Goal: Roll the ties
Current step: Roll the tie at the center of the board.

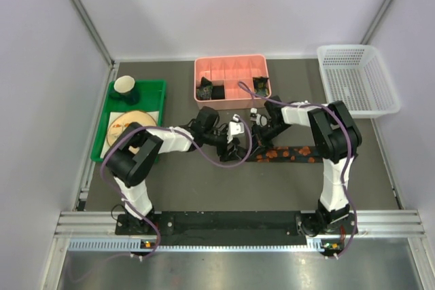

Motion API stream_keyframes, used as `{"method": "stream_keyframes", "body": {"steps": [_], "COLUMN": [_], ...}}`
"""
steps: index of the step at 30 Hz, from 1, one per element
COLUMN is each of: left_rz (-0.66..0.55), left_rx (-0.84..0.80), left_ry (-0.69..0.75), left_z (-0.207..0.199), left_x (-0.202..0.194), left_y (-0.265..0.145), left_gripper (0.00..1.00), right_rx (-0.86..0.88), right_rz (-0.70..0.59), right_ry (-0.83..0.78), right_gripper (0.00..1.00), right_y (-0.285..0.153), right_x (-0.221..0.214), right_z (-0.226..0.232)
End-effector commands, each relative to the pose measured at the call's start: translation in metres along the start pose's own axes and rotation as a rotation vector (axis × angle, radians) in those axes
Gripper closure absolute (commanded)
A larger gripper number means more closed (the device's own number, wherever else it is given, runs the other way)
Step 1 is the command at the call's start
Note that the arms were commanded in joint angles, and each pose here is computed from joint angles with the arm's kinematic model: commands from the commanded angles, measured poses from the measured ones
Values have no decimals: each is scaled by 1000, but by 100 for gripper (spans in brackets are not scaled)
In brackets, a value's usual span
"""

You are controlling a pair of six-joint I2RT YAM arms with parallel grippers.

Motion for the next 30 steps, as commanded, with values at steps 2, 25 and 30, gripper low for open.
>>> {"method": "stream_keyframes", "body": {"steps": [2, 25, 30], "left_rz": [-46, 438, 603], "left_rx": [-53, 68, 72], "left_ry": [61, 59, 26], "left_z": [0, -10, -16], "left_x": [4, -6, -10], "left_y": [19, 25, 30], "left_gripper": [34, 83, 87], "right_rx": [-192, 53, 128], "right_rz": [-15, -91, -95], "right_ry": [-38, -54, -78], "right_gripper": [100, 68, 64], "right_y": [12, -28, -48], "right_x": [6, 9, -8], "right_z": [-35, -2, 12]}}
Point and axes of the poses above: each gripper's point midway between its finger pads, its own y axis out along the fingers, its own z axis along the line the jaws close on, x = y × z, the point moved 9 cm from there along -y, back along the fingers, and after that the axes turned 6 degrees about -y, right-handed, at the moved point
